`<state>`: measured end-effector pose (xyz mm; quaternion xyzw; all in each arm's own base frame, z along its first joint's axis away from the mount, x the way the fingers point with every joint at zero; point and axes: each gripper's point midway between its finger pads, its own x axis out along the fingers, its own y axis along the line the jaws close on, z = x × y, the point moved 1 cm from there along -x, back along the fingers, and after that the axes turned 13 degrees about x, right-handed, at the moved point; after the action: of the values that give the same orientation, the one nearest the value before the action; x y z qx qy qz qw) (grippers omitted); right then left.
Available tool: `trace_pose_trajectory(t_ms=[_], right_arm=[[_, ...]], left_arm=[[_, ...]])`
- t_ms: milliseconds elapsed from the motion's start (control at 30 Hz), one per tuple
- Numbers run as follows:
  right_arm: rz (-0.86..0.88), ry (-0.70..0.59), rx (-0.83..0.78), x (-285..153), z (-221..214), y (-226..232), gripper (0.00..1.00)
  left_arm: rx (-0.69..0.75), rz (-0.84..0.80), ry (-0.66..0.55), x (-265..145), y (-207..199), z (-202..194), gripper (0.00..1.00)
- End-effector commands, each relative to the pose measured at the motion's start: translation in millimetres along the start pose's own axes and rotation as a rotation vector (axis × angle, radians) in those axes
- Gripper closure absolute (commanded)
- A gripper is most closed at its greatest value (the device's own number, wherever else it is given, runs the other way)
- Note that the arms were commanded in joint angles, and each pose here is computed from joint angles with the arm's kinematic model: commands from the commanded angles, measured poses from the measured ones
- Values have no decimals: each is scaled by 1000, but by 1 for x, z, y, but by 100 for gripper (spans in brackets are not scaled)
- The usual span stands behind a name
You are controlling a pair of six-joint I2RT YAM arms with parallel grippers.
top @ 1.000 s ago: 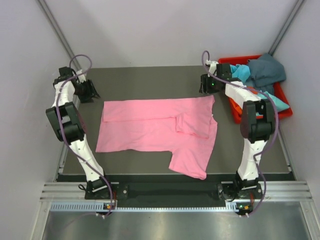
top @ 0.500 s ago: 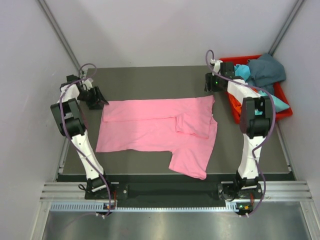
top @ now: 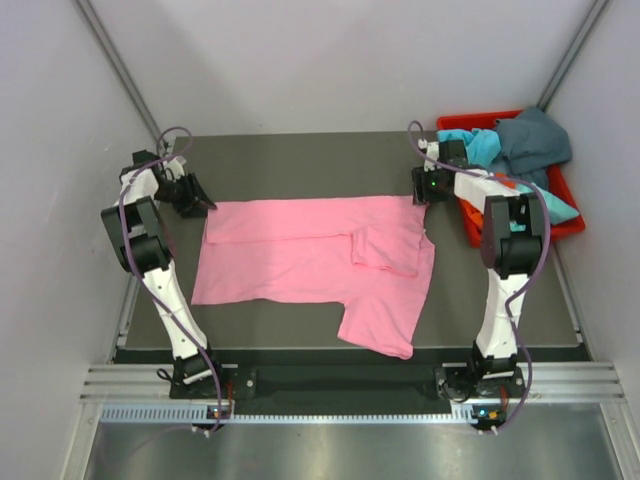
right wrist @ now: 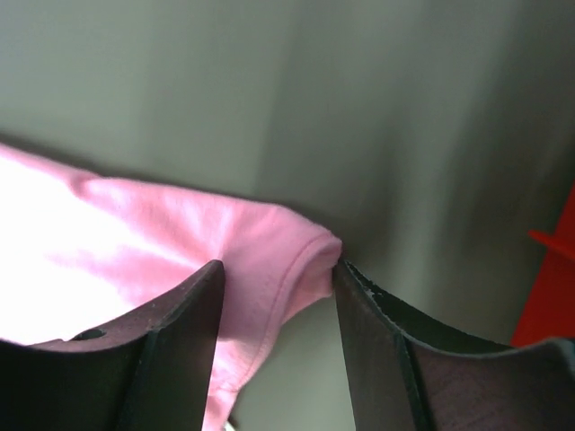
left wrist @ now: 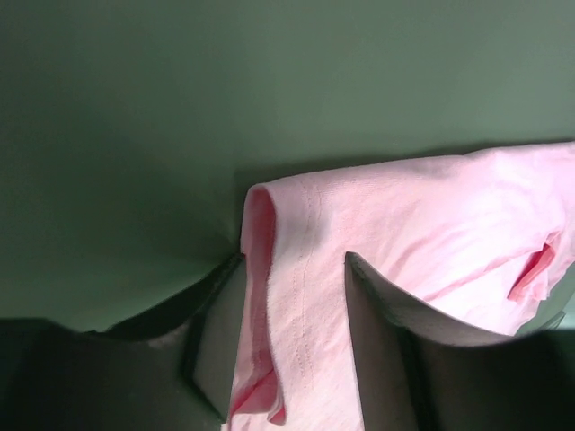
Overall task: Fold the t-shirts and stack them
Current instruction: Fold the tshirt
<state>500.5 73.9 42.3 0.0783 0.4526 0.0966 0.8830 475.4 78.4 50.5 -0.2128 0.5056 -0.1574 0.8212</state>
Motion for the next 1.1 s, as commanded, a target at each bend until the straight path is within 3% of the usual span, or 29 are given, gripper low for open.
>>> trace_pose_trajectory(t_ms=[0, 100, 233, 300, 333, 400, 1067], right_arm=[[-2, -75, -37, -26, 23, 3, 48], [-8, -73, -41, -21, 23, 0, 58], [-12, -82, -45, -15, 27, -2, 81], [-10, -79, -46, -10, 26, -3, 88], [-5, -86, -47, -9, 28, -2, 96], [-2, -87, -46, -6, 29, -2, 100], [-9, -178, -58, 26, 72, -5, 100]], left_arm=[[-14, -24, -7, 1, 2, 1, 53], [-12, -27, -4, 1, 1, -1, 72], [-7, -3, 2, 1, 5, -4, 95], [-10, 5, 5, 2, 8, -5, 100], [-9, 8, 9, 3, 8, -6, 100], [-5, 12, 6, 3, 10, -5, 100], [168, 111, -86, 26, 31, 50, 100]])
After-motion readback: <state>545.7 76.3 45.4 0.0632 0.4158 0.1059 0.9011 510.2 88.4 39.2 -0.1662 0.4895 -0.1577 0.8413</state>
